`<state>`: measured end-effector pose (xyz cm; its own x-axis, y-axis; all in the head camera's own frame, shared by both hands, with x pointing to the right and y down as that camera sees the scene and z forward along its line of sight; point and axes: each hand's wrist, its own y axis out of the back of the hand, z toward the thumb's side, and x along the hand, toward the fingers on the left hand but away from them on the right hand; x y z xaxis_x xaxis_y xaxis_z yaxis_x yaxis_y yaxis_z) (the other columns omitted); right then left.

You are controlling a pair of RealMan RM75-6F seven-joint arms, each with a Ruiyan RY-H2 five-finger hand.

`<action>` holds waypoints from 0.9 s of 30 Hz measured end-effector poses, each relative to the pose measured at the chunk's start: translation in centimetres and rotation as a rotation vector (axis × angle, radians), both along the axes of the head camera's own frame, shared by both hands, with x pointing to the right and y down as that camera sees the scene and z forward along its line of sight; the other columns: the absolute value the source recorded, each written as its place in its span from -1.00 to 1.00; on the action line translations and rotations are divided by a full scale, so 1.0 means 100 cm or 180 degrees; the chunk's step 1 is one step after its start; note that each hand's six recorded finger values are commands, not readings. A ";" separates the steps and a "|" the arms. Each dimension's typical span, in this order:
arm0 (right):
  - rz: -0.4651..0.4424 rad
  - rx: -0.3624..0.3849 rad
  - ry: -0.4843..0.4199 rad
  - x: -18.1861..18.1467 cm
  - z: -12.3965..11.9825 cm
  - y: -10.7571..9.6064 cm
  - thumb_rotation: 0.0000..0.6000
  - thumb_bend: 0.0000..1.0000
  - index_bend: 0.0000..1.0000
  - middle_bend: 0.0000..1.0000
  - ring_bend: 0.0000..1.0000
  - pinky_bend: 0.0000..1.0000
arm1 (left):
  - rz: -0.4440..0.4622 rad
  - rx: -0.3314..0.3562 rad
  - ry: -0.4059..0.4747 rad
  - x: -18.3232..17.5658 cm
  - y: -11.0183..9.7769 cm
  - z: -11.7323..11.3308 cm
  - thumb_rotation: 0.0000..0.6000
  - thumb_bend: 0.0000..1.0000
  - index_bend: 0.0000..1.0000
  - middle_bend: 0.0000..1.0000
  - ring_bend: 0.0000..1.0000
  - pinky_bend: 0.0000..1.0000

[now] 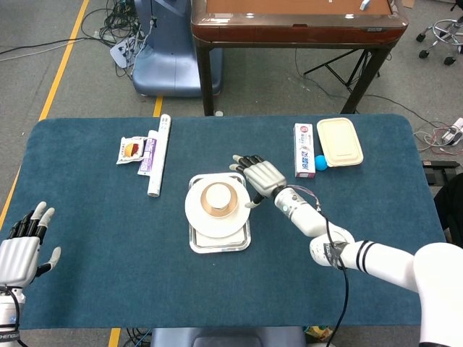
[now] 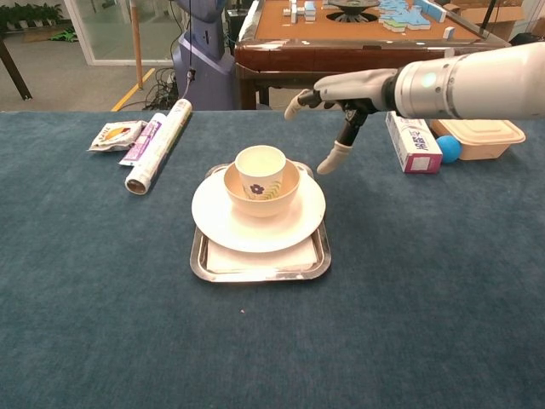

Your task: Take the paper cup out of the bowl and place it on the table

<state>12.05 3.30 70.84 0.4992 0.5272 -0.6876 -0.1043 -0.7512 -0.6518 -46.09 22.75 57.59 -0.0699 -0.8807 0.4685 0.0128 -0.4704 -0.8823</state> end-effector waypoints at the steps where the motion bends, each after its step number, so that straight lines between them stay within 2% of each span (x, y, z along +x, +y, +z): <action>1: -0.0013 -0.0005 -0.0001 -0.003 0.001 0.000 1.00 -0.69 -1.00 -1.00 -1.00 -1.00 | 0.0000 0.0000 0.0004 0.000 0.000 0.000 1.00 -0.29 -1.00 -1.00 -1.00 -0.79; 11: -0.0205 -0.0034 -0.0064 -0.045 0.005 0.008 1.00 -0.68 -1.00 -1.00 -1.00 -1.00 | 0.0008 0.0009 0.0046 -0.001 0.001 -0.004 1.00 -0.29 -1.00 -1.00 -1.00 -0.79; 16: -0.0231 -0.0029 -0.0079 -0.054 0.004 0.010 1.00 -0.68 -0.99 -1.00 -1.00 -1.00 | 0.0010 0.0023 0.0064 -0.002 0.002 -0.006 1.00 -0.29 -1.00 -1.00 -1.00 -0.79; 22: -0.0235 -0.0015 -0.0061 -0.059 0.007 0.010 1.00 -0.68 -0.73 -1.00 -1.00 -1.00 | 0.0013 0.0025 0.0077 -0.002 0.003 -0.007 1.00 -0.29 -1.00 -1.00 -1.00 -0.79; 27: -0.0245 -0.0040 -0.0032 -0.063 0.012 0.011 1.00 -0.68 -0.61 -1.00 -1.00 -1.00 | 0.0017 0.0029 0.0095 -0.002 0.003 -0.010 1.00 -0.29 -1.00 -1.00 -1.00 -0.79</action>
<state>5.78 4.43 72.03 0.5448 0.4784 -0.6887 -0.1556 -0.7493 -0.6436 -46.32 23.02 56.63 -0.0513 -0.8852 0.4623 -0.0111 -0.4624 -0.8866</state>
